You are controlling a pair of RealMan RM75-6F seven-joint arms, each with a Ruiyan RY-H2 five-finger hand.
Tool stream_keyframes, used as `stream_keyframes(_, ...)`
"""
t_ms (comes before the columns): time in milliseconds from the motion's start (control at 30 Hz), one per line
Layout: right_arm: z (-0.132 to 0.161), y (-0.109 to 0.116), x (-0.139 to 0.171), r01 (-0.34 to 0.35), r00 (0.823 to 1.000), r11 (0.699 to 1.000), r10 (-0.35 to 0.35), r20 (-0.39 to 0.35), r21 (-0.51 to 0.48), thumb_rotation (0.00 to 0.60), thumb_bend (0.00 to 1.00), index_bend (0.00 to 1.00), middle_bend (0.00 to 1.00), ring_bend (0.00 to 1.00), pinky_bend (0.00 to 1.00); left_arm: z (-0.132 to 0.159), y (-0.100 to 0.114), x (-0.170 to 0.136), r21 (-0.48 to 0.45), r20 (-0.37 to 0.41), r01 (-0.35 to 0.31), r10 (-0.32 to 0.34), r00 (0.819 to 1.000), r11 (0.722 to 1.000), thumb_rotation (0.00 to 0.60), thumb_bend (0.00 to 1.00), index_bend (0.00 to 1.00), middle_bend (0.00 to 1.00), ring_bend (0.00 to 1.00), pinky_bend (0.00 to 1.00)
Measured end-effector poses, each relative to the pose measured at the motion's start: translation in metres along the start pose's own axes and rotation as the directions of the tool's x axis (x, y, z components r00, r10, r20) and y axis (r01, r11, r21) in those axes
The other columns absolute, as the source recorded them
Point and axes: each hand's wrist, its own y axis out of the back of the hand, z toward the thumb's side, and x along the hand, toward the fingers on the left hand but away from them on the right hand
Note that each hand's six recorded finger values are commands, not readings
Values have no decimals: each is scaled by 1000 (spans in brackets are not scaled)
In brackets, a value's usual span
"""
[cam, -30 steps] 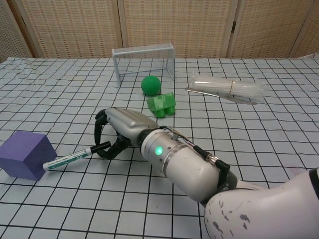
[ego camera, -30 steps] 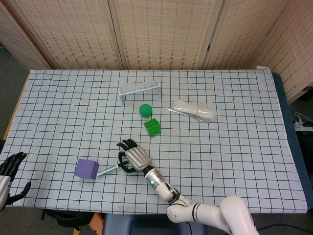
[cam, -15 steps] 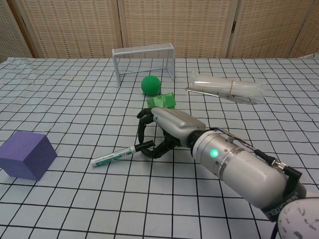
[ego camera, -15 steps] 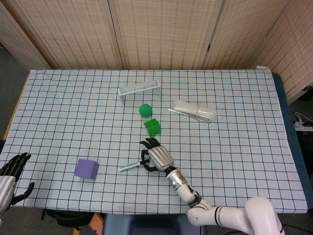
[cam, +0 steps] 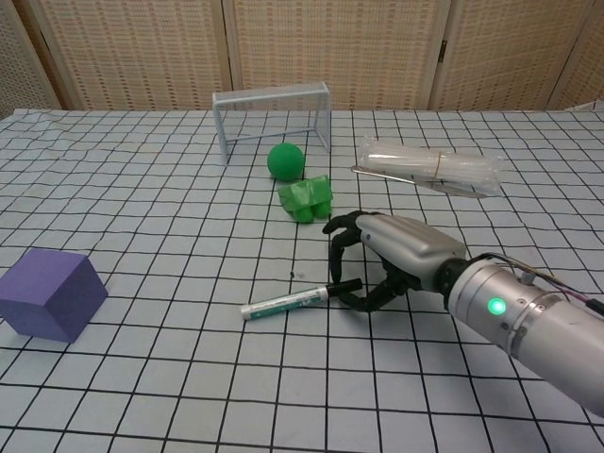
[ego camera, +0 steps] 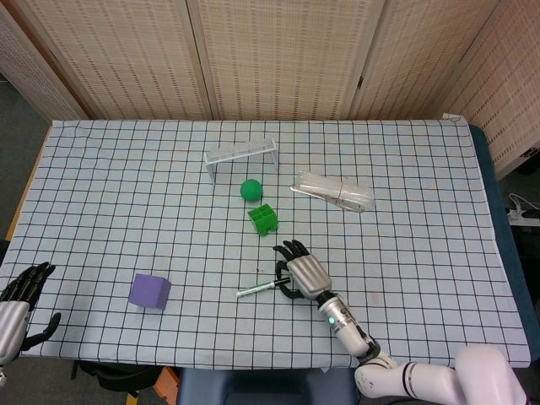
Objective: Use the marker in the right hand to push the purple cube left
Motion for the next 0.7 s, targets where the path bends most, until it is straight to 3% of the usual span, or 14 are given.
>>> stream_keyframes(133,-7,-4,10,-72,997,997,72,8,34,600,260,0,0,0,0,1,-4,2,7,-4,15,-14,1000,1000,600,404,0,0,0,144)
stream_keyframes(267,-9,0,17,-85,996,995,85,4,52,600,220,0,0,0,0,0,-2,2,3,-8,6,-6,1000,1000,600,402,0,0,0,144)
stream_keyframes(500,-18,31,45,-20,1000,994,19,11,106,600,209,0,0,0,0,-1,0,1,-1,-8,-1,1,1000,1000,600,403,0,0,0,144)
stream_keyframes(700,-41,79,95,66,994,982,-79,69,177,600,209,0,0,0,0,0,-1,1,12,-12,-3,3,1000,1000,600,402,0,0,0,144)
